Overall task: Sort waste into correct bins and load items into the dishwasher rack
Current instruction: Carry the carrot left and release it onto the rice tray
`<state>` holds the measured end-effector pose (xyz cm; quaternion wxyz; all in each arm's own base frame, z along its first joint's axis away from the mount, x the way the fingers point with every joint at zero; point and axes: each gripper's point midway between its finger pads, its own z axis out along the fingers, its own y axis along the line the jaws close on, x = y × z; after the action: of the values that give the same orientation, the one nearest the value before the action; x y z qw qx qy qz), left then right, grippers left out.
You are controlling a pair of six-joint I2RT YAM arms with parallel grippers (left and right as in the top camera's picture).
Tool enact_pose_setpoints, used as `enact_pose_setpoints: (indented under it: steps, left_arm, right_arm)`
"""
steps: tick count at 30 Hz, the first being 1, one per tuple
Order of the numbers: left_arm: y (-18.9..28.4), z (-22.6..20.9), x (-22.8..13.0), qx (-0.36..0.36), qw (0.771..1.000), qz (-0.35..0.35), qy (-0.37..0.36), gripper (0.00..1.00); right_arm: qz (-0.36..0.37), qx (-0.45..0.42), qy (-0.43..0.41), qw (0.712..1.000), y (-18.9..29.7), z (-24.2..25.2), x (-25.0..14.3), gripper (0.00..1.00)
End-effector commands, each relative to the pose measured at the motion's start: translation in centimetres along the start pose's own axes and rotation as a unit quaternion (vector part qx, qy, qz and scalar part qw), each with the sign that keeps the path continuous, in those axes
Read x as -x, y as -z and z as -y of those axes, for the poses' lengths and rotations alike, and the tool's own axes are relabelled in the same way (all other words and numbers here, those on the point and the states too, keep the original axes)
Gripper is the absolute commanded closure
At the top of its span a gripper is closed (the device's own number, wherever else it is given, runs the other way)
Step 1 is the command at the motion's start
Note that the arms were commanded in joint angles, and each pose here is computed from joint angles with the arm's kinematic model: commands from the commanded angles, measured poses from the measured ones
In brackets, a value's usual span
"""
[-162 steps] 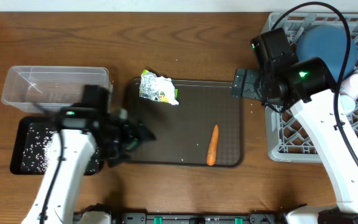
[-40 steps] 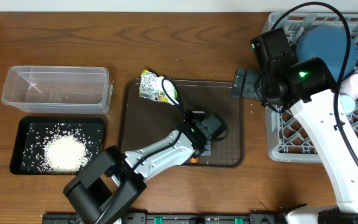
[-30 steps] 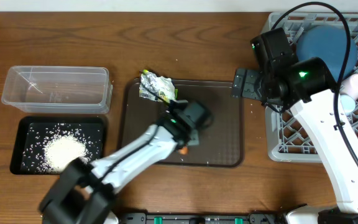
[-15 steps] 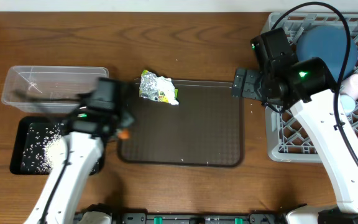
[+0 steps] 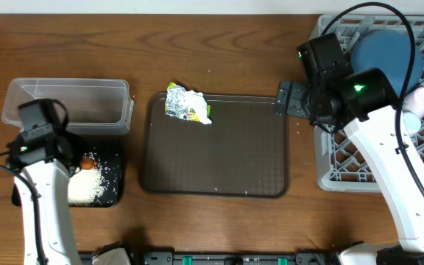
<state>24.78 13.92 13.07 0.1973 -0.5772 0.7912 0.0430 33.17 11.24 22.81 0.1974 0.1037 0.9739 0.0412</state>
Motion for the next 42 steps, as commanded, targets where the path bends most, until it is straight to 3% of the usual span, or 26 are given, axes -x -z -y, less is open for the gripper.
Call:
enact_pose_setpoints:
  steps: [1,14,24,30,35,42]
  left_arm:
    - [-1.4,-1.3,1.2,0.026,0.999,-0.002,0.018,0.70]
    - [-7.1,-2.9,1.1,0.086,0.993,-0.049,0.056,0.70]
    - [-7.6,-3.0,0.9,0.091,0.993,-0.054,0.055,0.59]
    - [-7.5,-3.0,0.8,0.091,0.993,-0.057,0.054,0.58]
    - [-6.4,-1.4,0.0,0.040,0.995,-0.085,0.028,0.48]
    - [-0.9,0.6,-2.4,-0.059,0.989,-0.135,0.027,0.45]
  right_arm:
    - [-0.001,-0.011,-0.007,1.000,-0.4,0.3,0.0,0.01]
    - [-0.001,-0.011,-0.007,1.000,-0.4,0.3,0.0,0.01]
    - [-0.001,-0.011,-0.007,1.000,-0.4,0.3,0.0,0.01]
    - [-0.001,-0.011,-0.007,1.000,-0.4,0.3,0.0,0.01]
    - [-0.001,-0.011,-0.007,1.000,-0.4,0.3,0.0,0.01]
    - [-0.001,-0.011,-0.007,1.000,-0.4,0.3,0.0,0.01]
